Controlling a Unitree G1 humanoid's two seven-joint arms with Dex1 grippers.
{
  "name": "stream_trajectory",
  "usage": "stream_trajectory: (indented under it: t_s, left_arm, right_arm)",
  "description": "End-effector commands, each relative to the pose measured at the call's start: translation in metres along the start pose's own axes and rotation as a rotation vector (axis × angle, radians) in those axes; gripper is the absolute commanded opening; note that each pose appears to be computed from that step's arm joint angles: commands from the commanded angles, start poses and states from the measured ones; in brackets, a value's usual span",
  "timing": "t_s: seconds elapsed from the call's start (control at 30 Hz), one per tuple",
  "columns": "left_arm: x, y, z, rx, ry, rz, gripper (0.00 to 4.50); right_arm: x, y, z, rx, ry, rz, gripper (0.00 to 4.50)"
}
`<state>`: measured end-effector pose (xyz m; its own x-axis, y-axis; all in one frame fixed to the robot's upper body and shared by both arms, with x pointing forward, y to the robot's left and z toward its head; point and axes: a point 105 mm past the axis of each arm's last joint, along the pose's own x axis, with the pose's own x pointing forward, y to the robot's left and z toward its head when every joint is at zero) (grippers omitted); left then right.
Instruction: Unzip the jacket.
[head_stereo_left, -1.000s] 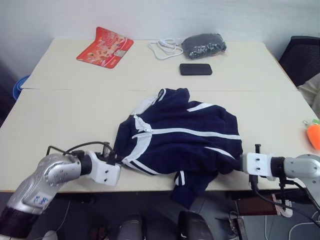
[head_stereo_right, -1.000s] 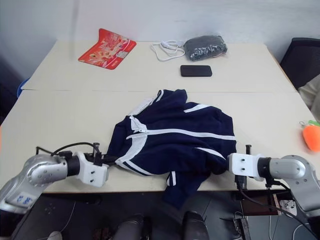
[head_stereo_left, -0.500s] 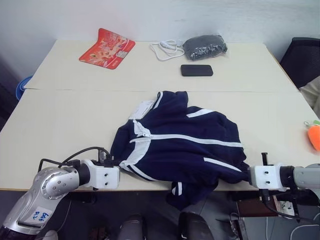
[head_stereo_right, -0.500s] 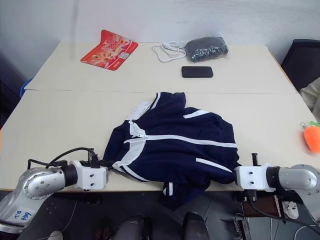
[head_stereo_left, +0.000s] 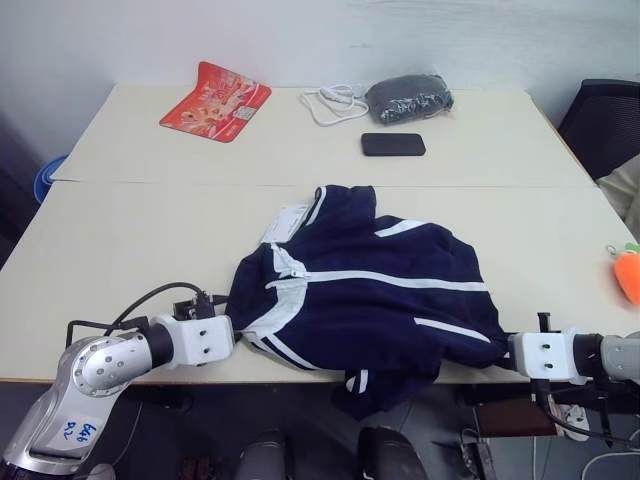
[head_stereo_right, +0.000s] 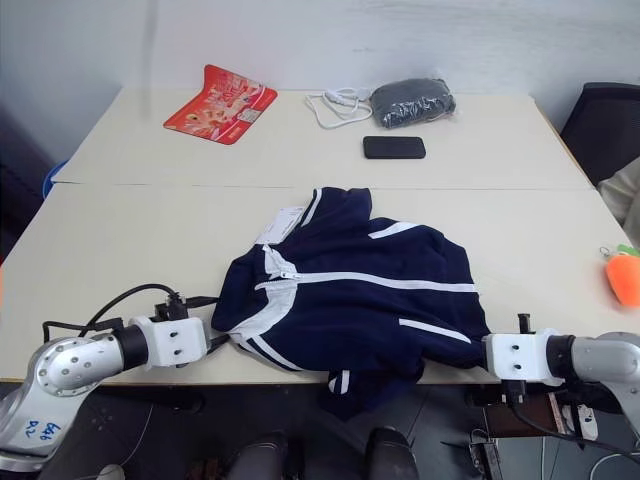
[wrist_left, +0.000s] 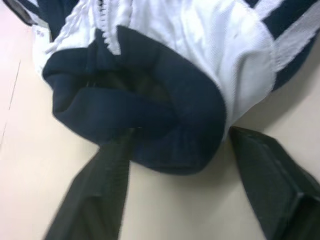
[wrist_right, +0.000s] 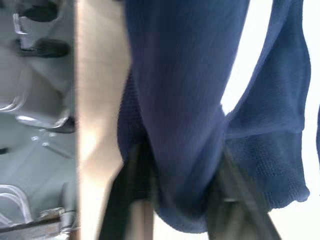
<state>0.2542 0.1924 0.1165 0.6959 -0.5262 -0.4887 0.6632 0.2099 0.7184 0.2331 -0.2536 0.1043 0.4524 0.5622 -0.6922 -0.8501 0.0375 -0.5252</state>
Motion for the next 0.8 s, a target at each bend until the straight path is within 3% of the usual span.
stream_trajectory:
  t_s: [0.03, 0.13, 0.23, 0.37, 0.53, 0.8]
  left_arm:
    - [-0.005, -0.011, -0.008, -0.073, 0.005, -0.075, 4.49]
    - [-0.021, -0.006, 0.002, -0.270, -0.090, -0.136, 4.50]
    - [-0.032, 0.014, -0.001, -0.346, -0.119, -0.112, 4.50]
    - [-0.041, 0.056, -0.003, -0.579, -0.238, -0.022, 4.50]
    - [-0.031, 0.123, 0.006, -1.031, -0.407, 0.004, 4.50]
    - [0.026, 0.126, -0.007, -1.362, -0.264, -0.180, 4.50]
  right_arm:
    - [-0.012, -0.008, 0.009, -0.043, 0.010, -0.007, 2.46]
    - [-0.028, -0.017, 0.016, -0.013, 0.022, -0.008, 3.43]
    - [-0.043, -0.021, 0.029, 0.062, -0.007, 0.024, 4.39]
    - [-0.057, -0.050, 0.067, 0.238, -0.208, -0.079, 4.39]
    - [-0.059, -0.068, 0.121, 0.336, -0.471, -0.082, 4.39]
    - [-0.041, -0.094, 0.176, 0.264, -0.618, -0.152, 4.39]
